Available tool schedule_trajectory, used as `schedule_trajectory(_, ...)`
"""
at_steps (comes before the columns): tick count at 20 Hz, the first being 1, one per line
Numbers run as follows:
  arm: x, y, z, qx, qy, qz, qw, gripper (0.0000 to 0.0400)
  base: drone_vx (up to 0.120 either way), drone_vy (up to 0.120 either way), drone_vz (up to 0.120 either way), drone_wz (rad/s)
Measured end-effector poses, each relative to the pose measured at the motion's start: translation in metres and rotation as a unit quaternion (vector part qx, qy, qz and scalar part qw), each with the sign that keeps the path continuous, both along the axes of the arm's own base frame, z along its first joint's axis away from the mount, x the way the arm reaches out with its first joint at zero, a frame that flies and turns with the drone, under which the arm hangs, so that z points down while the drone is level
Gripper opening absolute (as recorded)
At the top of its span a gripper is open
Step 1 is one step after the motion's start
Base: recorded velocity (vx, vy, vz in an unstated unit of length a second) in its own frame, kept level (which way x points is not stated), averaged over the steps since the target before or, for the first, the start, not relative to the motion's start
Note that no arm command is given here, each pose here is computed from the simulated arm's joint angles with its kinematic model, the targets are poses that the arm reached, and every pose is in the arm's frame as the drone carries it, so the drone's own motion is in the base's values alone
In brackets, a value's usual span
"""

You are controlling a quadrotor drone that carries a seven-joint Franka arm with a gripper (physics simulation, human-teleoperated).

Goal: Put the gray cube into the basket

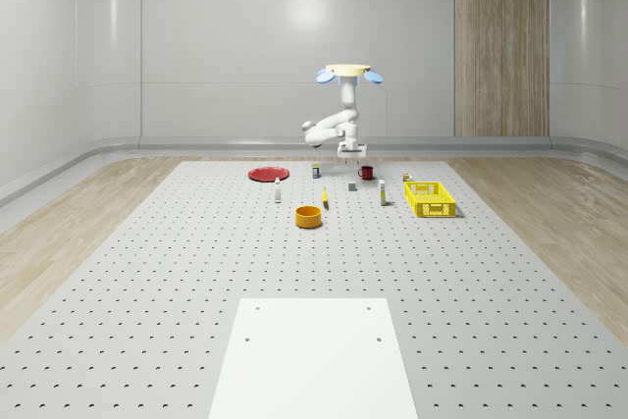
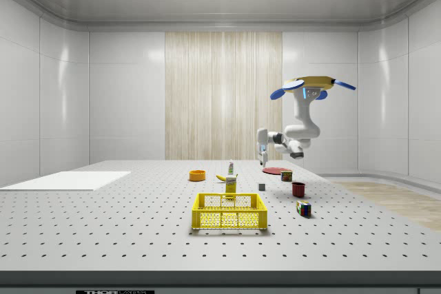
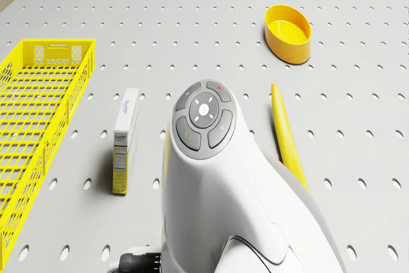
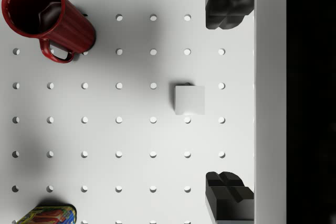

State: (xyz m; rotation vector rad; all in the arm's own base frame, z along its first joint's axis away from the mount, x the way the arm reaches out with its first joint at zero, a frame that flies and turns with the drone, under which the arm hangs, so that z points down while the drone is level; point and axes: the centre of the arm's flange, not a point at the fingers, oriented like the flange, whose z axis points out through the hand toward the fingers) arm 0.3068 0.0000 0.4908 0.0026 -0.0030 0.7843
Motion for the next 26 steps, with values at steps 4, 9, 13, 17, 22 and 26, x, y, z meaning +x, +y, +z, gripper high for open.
schedule_trajectory(4,0.0000,0.000,0.000,-0.001,0.0000,0.000,1.000,0.0400,0.000,0.000,-0.120,0.000)
schedule_trajectory(9,0.0000,0.000,0.000,-0.001,0.0001,0.000,1.000,0.0400,0.000,0.032,-0.120,0.000)
schedule_trajectory(13,0.0000,0.000,0.000,-0.001,0.0001,0.000,1.000,0.0400,0.000,0.000,-0.120,0.000)
schedule_trajectory(17,0.0000,0.000,0.000,-0.001,0.0001,0.000,1.000,0.0400,0.000,0.000,-0.120,0.000)
schedule_trajectory(22,0.0000,0.000,0.010,-0.001,0.0001,0.000,1.000,0.0400,0.000,0.000,0.000,0.000)
schedule_trajectory(26,0.0075,0.000,0.020,-0.001,0.0001,0.000,1.000,0.0400,0.000,0.000,0.000,0.000)
